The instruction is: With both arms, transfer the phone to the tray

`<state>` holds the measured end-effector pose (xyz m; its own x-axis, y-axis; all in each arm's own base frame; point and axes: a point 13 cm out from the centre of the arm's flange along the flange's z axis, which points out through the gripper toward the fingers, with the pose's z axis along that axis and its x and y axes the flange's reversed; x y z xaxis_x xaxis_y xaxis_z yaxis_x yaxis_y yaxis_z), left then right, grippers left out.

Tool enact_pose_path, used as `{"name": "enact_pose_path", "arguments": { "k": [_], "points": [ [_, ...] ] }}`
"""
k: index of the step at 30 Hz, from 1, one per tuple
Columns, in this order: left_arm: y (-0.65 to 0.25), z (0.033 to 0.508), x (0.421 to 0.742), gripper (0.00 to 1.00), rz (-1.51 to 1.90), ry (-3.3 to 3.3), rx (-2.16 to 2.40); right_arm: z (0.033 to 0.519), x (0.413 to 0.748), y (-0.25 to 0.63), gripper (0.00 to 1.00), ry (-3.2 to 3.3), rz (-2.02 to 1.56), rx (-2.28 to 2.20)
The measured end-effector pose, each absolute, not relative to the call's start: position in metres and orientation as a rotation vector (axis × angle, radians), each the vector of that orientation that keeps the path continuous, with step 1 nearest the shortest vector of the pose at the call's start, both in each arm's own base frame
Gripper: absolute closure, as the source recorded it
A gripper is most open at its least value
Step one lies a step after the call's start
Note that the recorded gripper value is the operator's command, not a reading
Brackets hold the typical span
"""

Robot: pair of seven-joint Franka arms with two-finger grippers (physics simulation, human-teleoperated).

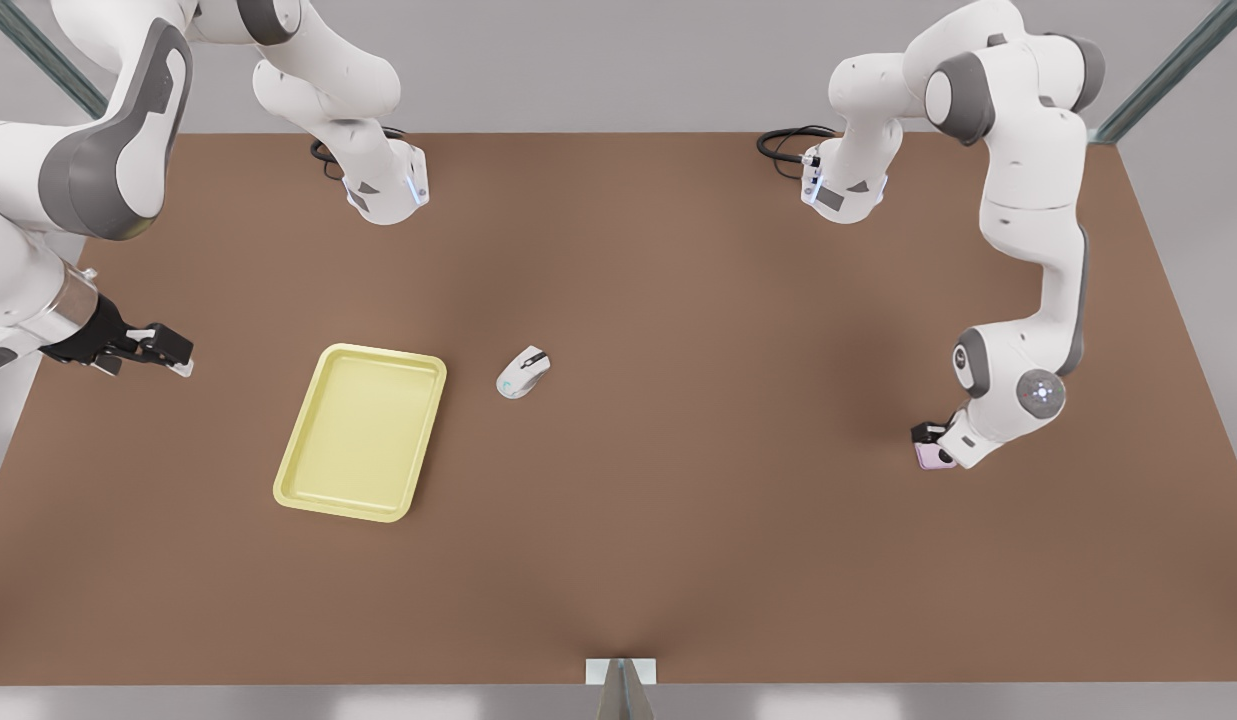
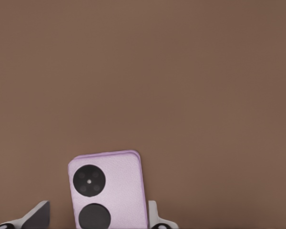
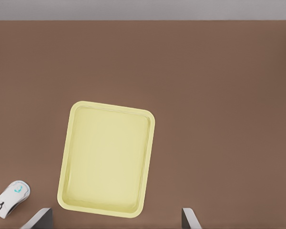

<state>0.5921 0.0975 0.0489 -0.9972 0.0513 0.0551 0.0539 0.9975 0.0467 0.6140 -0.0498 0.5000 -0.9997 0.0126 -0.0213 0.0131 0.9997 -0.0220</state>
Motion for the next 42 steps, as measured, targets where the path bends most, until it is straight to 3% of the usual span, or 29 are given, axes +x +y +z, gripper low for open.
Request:
{"name": "enact_pose_path", "arguments": {
  "k": [6, 7, 16, 25, 28, 33, 38, 42],
  "points": [
    [0.096, 0.027, 0.590, 0.00, -0.042, -3.086, -0.067, 0.499, 0.614, -0.051, 0.00, 3.123, -0.034, 0.021],
    [0.096, 0.026, 0.590, 0.09, -0.037, -3.089, -0.063, 0.499, 0.614, -0.049, 0.00, 3.123, -0.034, 0.017],
    [0.098, 0.028, 0.597, 0.25, -0.031, -3.111, -0.061, 0.498, 0.614, -0.047, 0.00, 3.126, -0.027, 0.012],
    [0.069, 0.055, 0.611, 0.25, -0.016, -3.138, -0.129, 0.491, 0.608, -0.028, 0.00, 3.163, -0.056, -0.045],
    [-0.008, 0.089, 0.629, 0.25, 0.011, -3.150, -0.299, 0.491, 0.606, -0.025, 0.00, 3.174, -0.059, -0.055],
    [-0.251, 0.105, 0.635, 0.25, 0.032, -3.112, -0.711, 0.489, 0.605, -0.027, 0.00, 3.183, -0.066, -0.051],
    [-0.480, 0.108, 0.598, 0.24, 0.137, -3.138, -0.874, 0.487, 0.604, -0.029, 0.00, 3.188, -0.067, -0.045],
    [-0.563, 0.088, 0.568, 0.24, 0.180, -3.169, -0.808, 0.487, 0.604, -0.030, 0.00, 3.189, -0.068, -0.044]
  ]
}}
